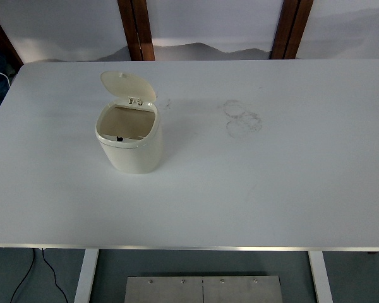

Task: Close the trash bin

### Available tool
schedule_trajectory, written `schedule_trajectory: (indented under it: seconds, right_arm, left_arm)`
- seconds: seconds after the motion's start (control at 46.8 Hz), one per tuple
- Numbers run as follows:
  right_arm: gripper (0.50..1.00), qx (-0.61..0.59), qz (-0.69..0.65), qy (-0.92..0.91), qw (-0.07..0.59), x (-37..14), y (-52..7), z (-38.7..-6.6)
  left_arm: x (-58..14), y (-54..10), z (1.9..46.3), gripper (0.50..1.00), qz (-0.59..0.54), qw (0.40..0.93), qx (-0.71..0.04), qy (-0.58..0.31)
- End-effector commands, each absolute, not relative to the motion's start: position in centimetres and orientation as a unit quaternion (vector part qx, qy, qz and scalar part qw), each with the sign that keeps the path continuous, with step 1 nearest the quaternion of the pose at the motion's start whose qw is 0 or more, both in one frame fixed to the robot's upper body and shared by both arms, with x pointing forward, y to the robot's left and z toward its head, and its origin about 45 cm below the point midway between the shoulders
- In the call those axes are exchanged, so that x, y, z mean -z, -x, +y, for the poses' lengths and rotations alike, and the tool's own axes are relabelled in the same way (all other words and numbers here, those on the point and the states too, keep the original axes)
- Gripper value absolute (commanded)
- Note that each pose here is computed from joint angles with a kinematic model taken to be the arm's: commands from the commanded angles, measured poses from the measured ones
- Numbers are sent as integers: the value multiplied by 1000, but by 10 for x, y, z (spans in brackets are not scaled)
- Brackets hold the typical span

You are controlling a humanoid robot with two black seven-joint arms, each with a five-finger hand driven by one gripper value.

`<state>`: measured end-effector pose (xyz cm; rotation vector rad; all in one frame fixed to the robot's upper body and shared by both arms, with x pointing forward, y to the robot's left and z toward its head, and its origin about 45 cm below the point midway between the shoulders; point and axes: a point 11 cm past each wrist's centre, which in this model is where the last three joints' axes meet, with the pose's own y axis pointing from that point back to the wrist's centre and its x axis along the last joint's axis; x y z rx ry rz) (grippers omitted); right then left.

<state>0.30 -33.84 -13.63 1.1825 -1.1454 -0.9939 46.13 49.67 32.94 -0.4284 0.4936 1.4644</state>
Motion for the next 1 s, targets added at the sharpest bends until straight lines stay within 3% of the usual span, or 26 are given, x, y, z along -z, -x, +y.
schedule_trajectory:
  seconds: [0.0,0.321,0.598,0.983]
  right_arm:
    - [995,424,-488,-504,573,136,-3,-339]
    - [995,424,-489,-505,572,136,-3,-338]
    - [995,424,-489,-504,572,136,-3,-339]
    - [995,424,-488,-505,572,136,-3,-338]
  left_arm:
    - [-338,-466,491,1000,209,705,-653,179]
    - [-371,-500,431,1000,183,749,-617,159]
    - [-403,-504,346,1000,143,822,-542,102]
    - [-407,-500,311,1000,102,857,-504,-36]
